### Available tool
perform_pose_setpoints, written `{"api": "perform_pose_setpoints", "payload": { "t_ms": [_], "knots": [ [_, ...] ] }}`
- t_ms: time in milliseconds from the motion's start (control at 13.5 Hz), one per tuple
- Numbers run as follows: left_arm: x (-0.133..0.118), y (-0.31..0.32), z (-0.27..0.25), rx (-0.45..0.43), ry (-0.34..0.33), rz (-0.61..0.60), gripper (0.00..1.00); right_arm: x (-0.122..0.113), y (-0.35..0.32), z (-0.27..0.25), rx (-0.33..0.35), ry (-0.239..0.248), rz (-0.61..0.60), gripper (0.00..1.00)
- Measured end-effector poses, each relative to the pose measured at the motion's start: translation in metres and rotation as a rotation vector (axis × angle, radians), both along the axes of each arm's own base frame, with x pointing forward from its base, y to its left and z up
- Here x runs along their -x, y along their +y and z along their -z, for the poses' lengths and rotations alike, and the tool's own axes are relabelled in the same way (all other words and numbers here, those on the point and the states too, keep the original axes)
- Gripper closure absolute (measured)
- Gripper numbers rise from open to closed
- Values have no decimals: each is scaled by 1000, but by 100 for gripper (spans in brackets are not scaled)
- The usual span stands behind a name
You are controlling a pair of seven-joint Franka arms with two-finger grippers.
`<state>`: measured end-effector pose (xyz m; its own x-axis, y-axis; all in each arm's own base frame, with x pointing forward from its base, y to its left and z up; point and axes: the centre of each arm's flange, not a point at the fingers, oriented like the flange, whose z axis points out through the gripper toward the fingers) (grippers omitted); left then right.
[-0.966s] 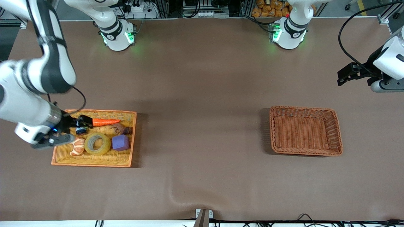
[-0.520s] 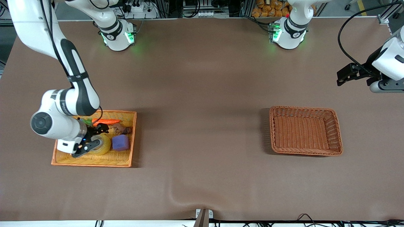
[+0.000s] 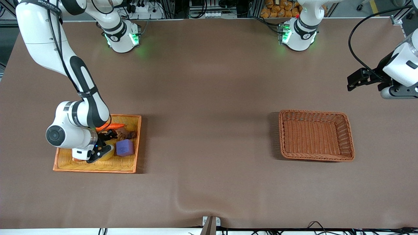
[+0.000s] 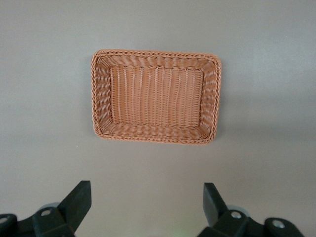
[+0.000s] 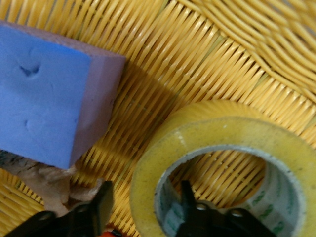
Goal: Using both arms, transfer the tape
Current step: 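Reach the right gripper down into the tray and grasp the yellow tape, then carry the tape with the right gripper while the left gripper approaches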
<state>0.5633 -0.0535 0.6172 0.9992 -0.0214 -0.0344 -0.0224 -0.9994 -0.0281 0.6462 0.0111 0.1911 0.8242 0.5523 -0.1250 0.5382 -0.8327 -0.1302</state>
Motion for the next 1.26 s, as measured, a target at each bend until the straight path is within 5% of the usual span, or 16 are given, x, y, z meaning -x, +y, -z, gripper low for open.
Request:
{"api": "perform_pose_setpoints", "payload": {
  "t_ms": [223, 595, 892, 1264],
  "knots": [
    [-4, -1, 6, 3, 3, 3, 0, -6, 1, -9, -4, -18, 1, 76],
    [-5, -3, 7, 3, 3, 6, 0, -23, 9, -79, -28, -9, -6, 77],
    [-12, -7, 17, 8, 4, 14, 0, -33, 59, -181, -139, -55, 51, 77],
    [-51, -37, 78, 42, -11, 65, 0, 2, 296, -194, -120, -52, 221, 77]
  ]
}}
